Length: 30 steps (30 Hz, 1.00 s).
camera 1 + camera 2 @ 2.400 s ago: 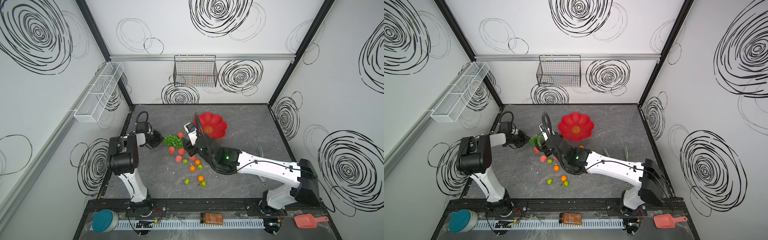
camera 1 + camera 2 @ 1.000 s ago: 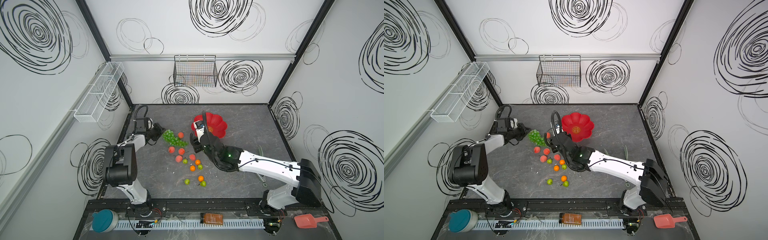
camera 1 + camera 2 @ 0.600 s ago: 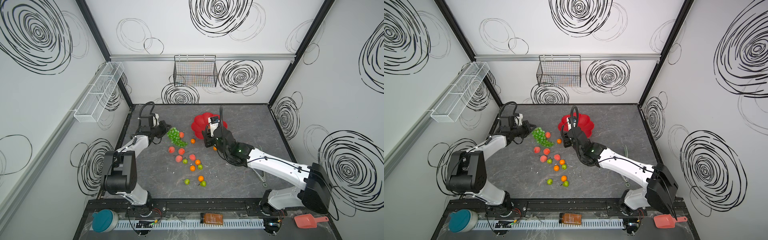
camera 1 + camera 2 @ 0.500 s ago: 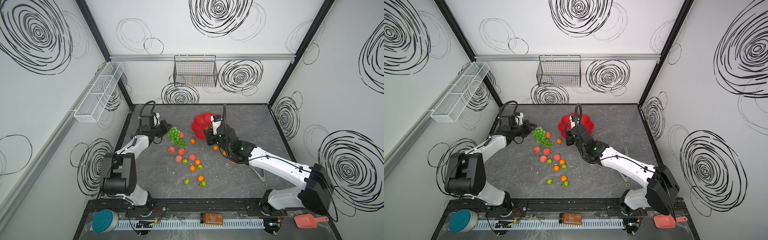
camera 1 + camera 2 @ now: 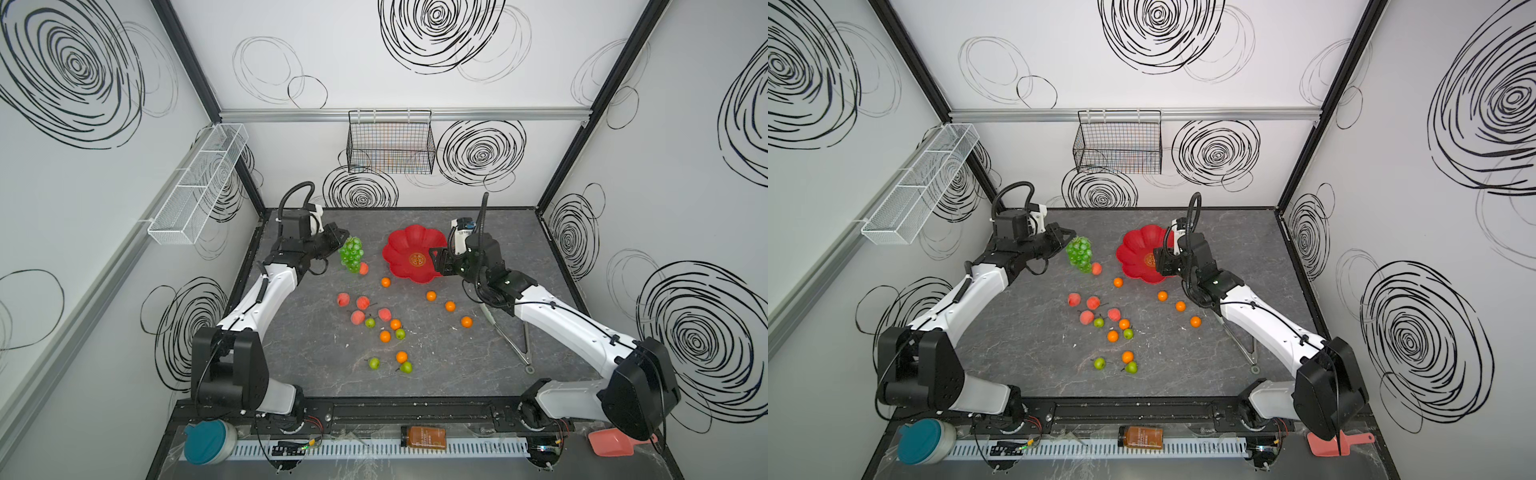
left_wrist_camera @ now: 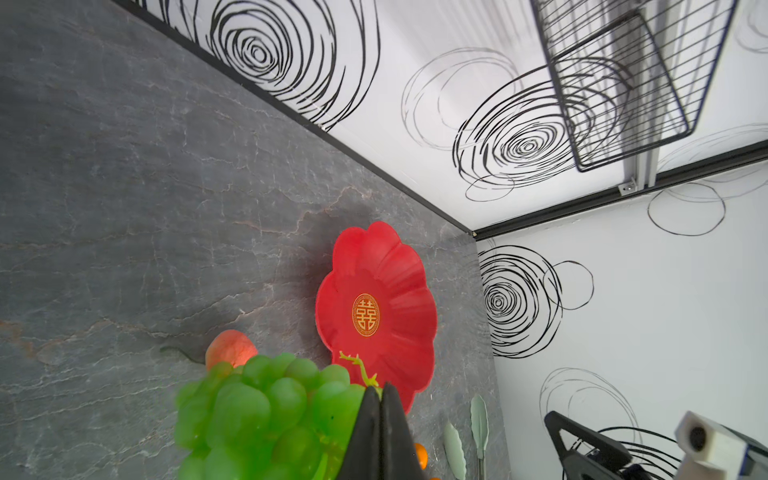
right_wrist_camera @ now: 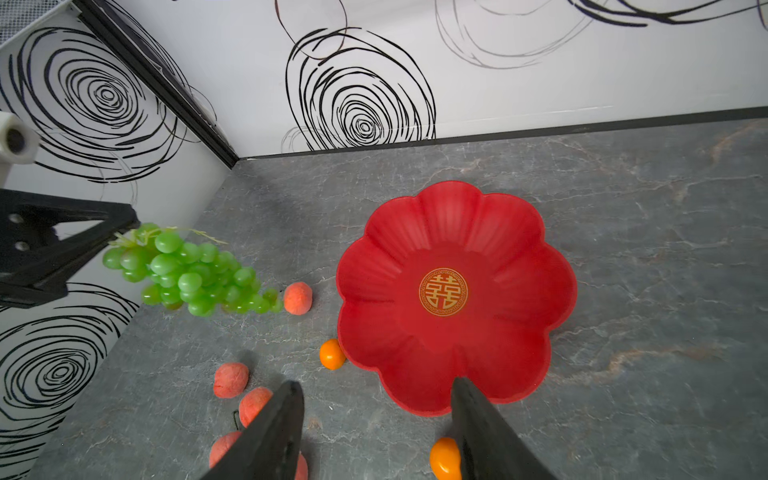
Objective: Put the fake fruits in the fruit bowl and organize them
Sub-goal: 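Lift the green grapes with the left gripper and carry them over the bowl, then lower the grapes into the red bowl with the left gripper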
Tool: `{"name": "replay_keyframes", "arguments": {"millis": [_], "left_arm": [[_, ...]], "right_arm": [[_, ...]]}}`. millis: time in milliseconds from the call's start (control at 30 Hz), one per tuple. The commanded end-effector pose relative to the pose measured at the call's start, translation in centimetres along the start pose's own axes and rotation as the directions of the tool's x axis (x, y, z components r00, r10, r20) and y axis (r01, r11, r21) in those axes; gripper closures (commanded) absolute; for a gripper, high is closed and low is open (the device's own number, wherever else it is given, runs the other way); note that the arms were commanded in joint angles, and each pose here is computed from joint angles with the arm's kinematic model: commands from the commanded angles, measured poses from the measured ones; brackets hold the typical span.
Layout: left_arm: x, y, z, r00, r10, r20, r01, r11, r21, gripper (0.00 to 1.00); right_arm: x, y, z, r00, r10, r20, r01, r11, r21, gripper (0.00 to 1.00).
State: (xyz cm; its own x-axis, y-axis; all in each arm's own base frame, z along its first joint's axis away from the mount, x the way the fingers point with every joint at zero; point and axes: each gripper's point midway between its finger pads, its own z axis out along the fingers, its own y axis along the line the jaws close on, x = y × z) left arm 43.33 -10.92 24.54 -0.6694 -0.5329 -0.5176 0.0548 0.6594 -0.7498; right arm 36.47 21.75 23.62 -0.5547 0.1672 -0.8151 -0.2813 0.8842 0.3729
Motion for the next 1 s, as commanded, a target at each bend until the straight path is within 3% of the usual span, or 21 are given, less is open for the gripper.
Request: {"name": "replay_keyframes", "arguments": {"millis": [0, 167, 533, 967], "left_arm": [[-1.8, -4.8, -1.5, 0.994, 0.099, 0.048, -0.101, 0.993, 0.055, 1.00], [-1.4, -8.9, -1.4, 0.984, 0.174, 0.044, -0.178, 0.980, 0.091, 1.00], [1.5, -17.0, 2.0, 0.969, 0.246, 0.014, -0.243, 0.944, 0.223, 1.00], [6.5, -19.3, 10.3, 0.963, 0.265, -0.044, -0.246, 0.935, 0.255, 1.00]], "right_arm": [[-0.7, -2.6, -0.7, 0.999, 0.046, -0.008, -0.046, 0.999, 0.014, 0.33], [-1.4, -5.1, -0.9, 0.997, 0.071, -0.008, -0.071, 0.997, 0.038, 0.27], [-1.8, -7.1, -1.3, 0.997, 0.082, 0.005, -0.082, 0.994, 0.074, 0.26], [-0.7, -8.7, -1.6, 0.995, 0.095, -0.008, -0.094, 0.989, 0.111, 0.27]]}}
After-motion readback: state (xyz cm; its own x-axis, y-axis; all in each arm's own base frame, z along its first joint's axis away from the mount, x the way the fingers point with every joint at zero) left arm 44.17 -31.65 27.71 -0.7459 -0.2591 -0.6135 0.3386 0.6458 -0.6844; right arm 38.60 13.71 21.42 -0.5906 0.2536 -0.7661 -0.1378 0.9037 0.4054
